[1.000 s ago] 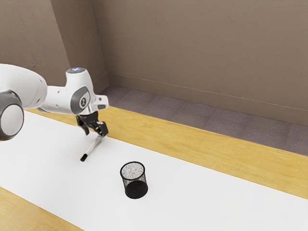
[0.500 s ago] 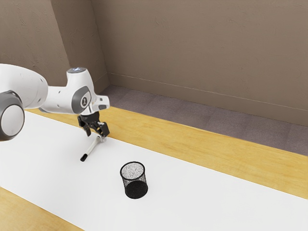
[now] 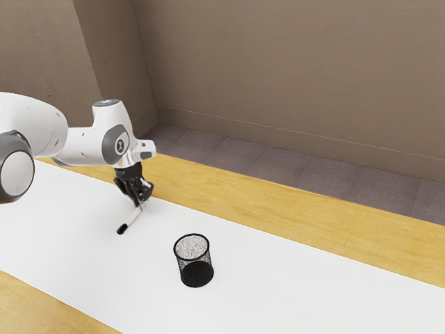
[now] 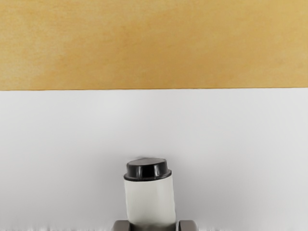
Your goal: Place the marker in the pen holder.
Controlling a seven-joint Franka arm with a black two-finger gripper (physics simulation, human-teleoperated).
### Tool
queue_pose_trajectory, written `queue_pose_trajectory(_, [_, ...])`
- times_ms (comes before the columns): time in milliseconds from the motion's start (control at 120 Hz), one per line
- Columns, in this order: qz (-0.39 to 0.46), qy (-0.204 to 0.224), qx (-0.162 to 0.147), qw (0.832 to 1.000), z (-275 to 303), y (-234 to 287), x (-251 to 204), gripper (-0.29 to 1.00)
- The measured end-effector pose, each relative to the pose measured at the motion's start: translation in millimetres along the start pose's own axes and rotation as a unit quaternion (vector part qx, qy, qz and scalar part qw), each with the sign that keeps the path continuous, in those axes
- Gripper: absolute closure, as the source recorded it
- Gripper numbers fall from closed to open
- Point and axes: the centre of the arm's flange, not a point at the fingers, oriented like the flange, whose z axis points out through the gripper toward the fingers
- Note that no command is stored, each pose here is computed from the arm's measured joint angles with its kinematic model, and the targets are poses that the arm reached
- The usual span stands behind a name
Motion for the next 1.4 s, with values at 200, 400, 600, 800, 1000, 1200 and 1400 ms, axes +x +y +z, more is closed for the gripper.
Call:
queue_pose_trajectory(200, [-0.016,-0.004,-0.012,1.0,3,1,-2,0.75])
queue_pose_trajectory(400, [-0.03,-0.008,-0.021,0.999,5,2,-4,0.77])
queue_pose_trajectory(600, [0.01,0.048,-0.006,0.999,-84,49,9,0.79])
queue_pose_trajectory(800, [0.138,0.125,0.013,0.982,-199,225,-4,0.79])
queue_pose_trajectory(1000, [0.153,0.136,0.019,0.979,-154,271,-27,0.78])
queue_pose_trajectory(1200, [0.134,0.143,0.013,0.98,-128,283,-39,0.77])
queue_pose_trajectory(1400, [0.105,0.155,0.002,0.982,-117,281,-47,0.76])
